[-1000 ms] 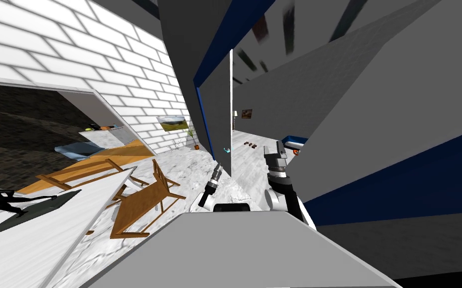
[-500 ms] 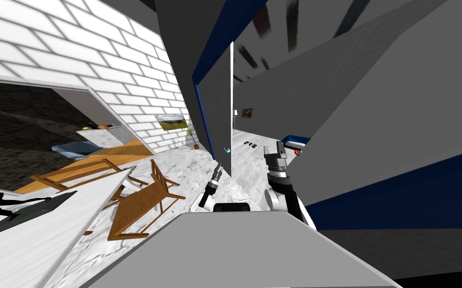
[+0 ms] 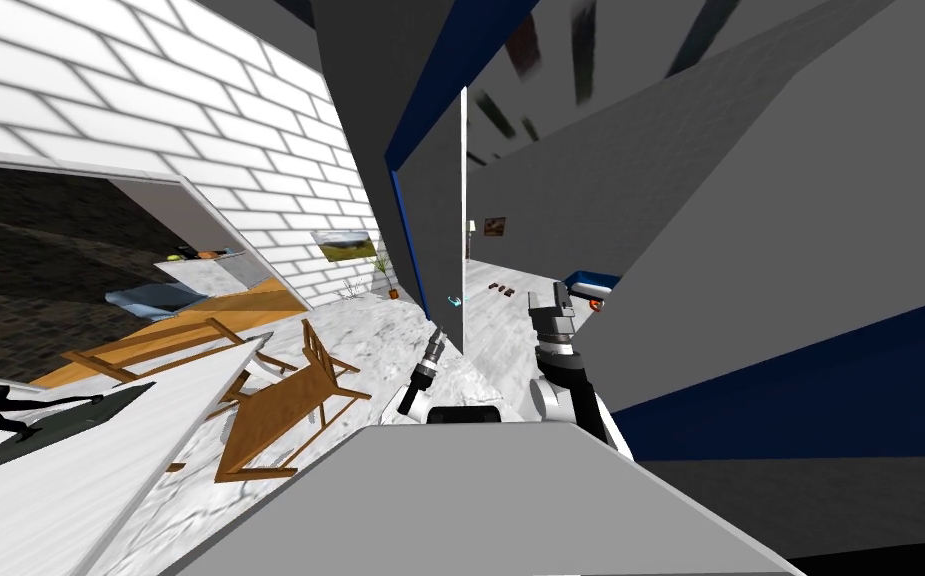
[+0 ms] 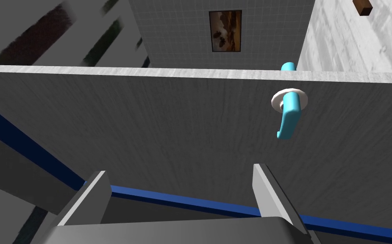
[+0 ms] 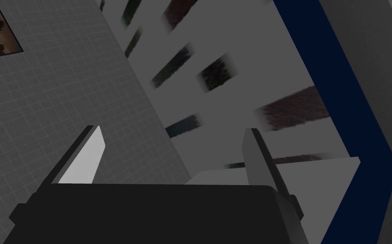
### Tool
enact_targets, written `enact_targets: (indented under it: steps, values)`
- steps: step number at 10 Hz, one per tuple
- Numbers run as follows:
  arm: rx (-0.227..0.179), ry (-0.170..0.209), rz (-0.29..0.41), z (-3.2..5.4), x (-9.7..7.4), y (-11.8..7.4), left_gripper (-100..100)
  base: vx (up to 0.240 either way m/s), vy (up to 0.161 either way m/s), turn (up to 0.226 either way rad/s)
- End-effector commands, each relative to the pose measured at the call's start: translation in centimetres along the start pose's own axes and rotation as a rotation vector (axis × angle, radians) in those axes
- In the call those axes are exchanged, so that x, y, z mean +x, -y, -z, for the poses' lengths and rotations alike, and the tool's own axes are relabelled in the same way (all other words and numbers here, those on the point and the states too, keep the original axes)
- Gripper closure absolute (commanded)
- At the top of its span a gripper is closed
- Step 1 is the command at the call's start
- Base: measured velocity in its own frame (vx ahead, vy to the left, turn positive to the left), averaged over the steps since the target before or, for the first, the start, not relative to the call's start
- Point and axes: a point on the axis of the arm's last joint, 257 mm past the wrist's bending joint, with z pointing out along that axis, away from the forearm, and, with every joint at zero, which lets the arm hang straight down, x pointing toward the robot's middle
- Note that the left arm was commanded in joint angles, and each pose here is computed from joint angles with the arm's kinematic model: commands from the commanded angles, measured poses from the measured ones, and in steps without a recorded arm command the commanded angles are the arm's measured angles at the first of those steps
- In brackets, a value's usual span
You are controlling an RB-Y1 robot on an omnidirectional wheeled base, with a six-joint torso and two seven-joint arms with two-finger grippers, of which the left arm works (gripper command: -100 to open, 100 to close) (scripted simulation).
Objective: Push the door open
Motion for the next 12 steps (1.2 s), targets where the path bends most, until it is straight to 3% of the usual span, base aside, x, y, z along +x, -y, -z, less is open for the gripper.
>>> enact_targets:
  steps: [1,4,12]
  values:
    - [-0.012,-0.01,0.0,0.34,0.4,-0.6,-100,0.044,0.025,0.076]
    - [-0.025,-0.02,0.0,0.69,0.8,-1.3,-100,0.133,0.053,-0.115]
    - [-0.112,-0.093,0.002,3.58,3.5,-5.5,-100,0.161,0.122,-0.12]
